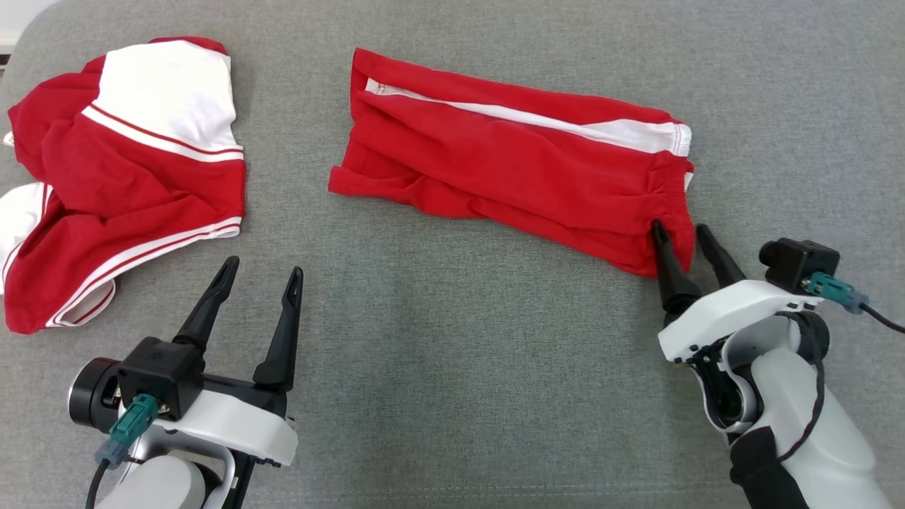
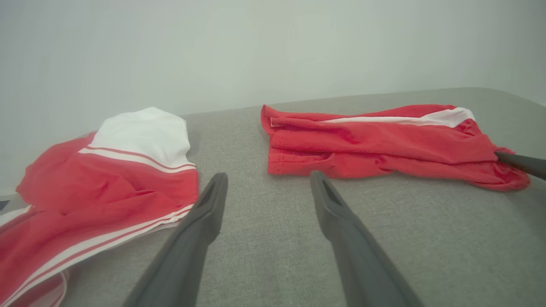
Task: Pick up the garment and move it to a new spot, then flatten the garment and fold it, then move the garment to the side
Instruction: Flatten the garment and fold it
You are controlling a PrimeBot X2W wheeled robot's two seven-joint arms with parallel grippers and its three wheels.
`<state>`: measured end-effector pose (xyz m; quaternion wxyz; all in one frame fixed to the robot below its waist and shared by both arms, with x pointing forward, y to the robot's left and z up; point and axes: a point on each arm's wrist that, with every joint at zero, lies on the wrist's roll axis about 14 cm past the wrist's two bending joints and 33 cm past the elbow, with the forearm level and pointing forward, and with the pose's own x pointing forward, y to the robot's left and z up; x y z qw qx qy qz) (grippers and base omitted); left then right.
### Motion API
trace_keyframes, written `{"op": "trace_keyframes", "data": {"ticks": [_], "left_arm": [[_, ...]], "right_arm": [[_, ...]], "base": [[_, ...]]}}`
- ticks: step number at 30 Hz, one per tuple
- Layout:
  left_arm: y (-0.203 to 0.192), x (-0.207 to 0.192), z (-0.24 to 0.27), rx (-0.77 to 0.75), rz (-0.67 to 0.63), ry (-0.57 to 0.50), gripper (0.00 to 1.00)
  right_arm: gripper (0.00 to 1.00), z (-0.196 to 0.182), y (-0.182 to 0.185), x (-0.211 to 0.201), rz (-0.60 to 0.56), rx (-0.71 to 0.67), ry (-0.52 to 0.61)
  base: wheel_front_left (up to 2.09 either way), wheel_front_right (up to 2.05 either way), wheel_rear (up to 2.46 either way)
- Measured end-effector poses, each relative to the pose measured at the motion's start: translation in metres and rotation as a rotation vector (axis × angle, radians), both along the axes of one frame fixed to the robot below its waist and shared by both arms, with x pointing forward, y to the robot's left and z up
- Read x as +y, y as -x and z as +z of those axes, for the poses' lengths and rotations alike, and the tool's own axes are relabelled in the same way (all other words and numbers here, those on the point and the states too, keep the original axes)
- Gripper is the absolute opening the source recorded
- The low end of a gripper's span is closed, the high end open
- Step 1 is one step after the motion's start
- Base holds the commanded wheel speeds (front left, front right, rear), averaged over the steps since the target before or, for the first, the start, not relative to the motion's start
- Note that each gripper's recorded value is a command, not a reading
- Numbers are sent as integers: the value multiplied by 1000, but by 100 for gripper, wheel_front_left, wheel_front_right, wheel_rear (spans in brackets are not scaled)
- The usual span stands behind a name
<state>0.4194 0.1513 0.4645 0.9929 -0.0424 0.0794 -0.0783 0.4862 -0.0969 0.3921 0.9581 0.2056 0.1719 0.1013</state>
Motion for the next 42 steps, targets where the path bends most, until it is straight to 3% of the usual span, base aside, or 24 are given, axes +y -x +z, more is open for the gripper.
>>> {"op": "trace_keyframes", "data": {"ticks": [13, 14, 15, 17, 18, 23, 33, 42], "left_arm": [[1, 5, -6, 13, 16, -4, 100], [0, 5, -6, 13, 18, -4, 100], [0, 5, -6, 14, 19, -5, 100], [-1, 6, -6, 13, 20, -5, 100], [-1, 6, -6, 12, 20, -5, 100], [-5, 5, -5, 3, 18, -3, 100], [-9, -5, -4, -10, -8, 9, 100], [-12, -14, 3, -31, -38, 17, 100]], "right_arm": [[100, -11, -7, 26, 62, 66, -57], [87, -11, -9, 28, 65, 67, -62], [45, -11, -10, 30, 70, 70, -69], [7, -9, -13, 34, 82, 71, -80], [0, -9, -14, 36, 83, 69, -84], [0, -6, -14, 42, 85, 62, -115], [0, -3, -12, 21, -36, 49, -193], [0, -23, 26, -70, -269, 87, -171]], "base": [[0, 0, 0], [0, 0, 0], [0, 0, 0], [0, 0, 0], [0, 0, 0], [0, 0, 0], [0, 0, 0], [0, 0, 0]]}}
